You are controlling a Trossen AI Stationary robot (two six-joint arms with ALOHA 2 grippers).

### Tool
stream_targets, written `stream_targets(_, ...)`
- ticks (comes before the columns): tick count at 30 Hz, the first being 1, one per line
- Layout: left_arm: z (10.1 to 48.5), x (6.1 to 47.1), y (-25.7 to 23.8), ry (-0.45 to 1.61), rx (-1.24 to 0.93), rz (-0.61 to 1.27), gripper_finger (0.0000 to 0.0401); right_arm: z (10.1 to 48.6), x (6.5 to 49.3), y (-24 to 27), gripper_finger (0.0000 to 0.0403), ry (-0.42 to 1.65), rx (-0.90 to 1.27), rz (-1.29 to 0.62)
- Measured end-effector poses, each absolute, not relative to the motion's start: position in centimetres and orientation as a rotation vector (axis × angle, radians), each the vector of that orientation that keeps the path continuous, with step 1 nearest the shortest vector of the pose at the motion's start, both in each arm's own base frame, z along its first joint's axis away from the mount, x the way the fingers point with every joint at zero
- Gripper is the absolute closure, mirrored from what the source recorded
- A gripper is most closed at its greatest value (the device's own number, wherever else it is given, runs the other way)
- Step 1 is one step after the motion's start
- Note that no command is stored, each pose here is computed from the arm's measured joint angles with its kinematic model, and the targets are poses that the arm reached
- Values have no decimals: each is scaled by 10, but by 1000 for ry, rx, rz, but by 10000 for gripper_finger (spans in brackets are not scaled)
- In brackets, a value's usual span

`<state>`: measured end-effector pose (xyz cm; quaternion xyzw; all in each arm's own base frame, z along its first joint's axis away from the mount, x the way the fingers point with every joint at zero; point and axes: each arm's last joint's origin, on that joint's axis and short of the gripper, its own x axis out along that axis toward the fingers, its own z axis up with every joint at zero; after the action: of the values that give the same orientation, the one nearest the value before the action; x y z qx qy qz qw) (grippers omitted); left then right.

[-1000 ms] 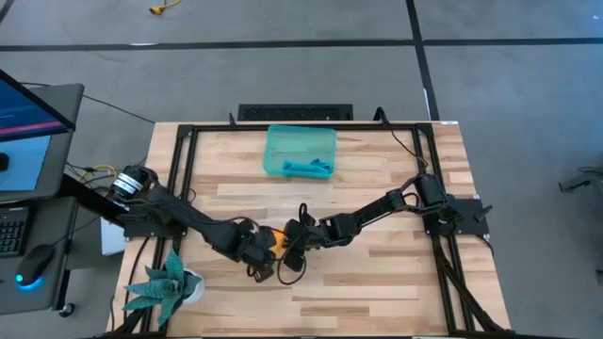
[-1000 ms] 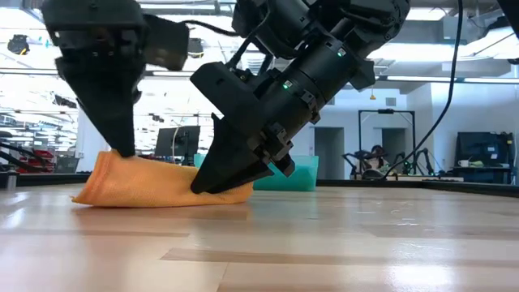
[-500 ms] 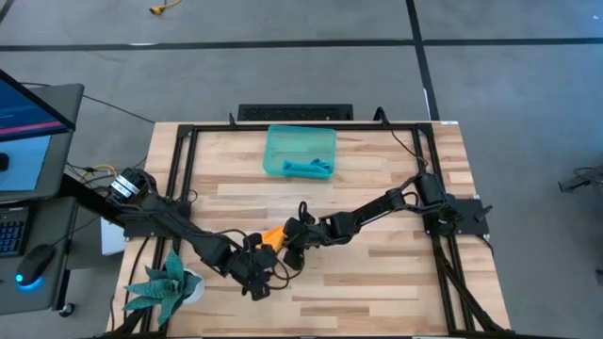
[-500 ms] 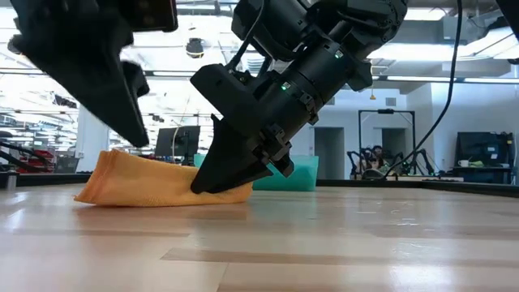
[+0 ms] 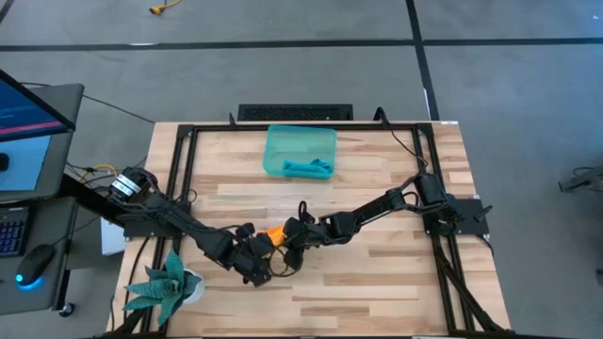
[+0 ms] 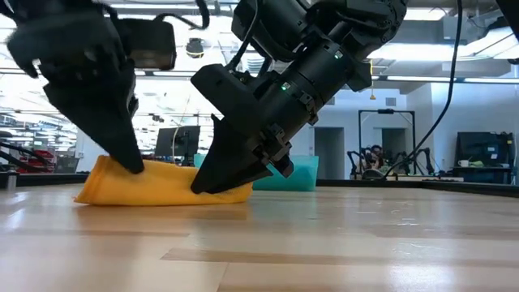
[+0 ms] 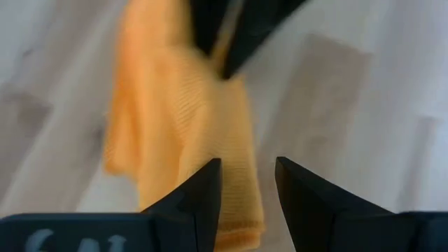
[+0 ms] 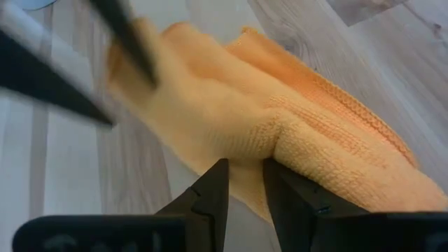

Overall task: Roll microfiber towels into tight, uniform cylinder then place into a basket
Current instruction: Roll the yellow microfiber cloth

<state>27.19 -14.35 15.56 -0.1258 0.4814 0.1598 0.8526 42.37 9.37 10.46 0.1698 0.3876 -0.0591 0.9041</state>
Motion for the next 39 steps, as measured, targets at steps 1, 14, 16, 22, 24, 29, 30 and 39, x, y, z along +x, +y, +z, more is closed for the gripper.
stream_targets(1,155,270,-142,1026,-265,363,271,105,424,94,286,801,351,-122)
stream_targets(14,152,263,-126,1039,-328,597,271,104,423,95,286,808,362,-107)
stream_targets(16,149,260,-121,1045,-350,641,271,104,424,95,286,817,376,-83)
stream_targets(22,126,246,-107,1044,-442,719,271,107,426,97,286,826,393,-42)
stream_targets(24,121,244,-106,1027,-464,718,271,107,426,97,286,831,395,-32)
stream_targets(29,118,243,-109,1004,-475,700,271,113,420,95,286,885,385,-28)
stream_targets(30,118,243,-109,996,-475,698,271,116,418,94,286,903,377,-32)
stream_targets(39,117,244,-109,983,-518,720,271,147,406,88,286,923,269,-31)
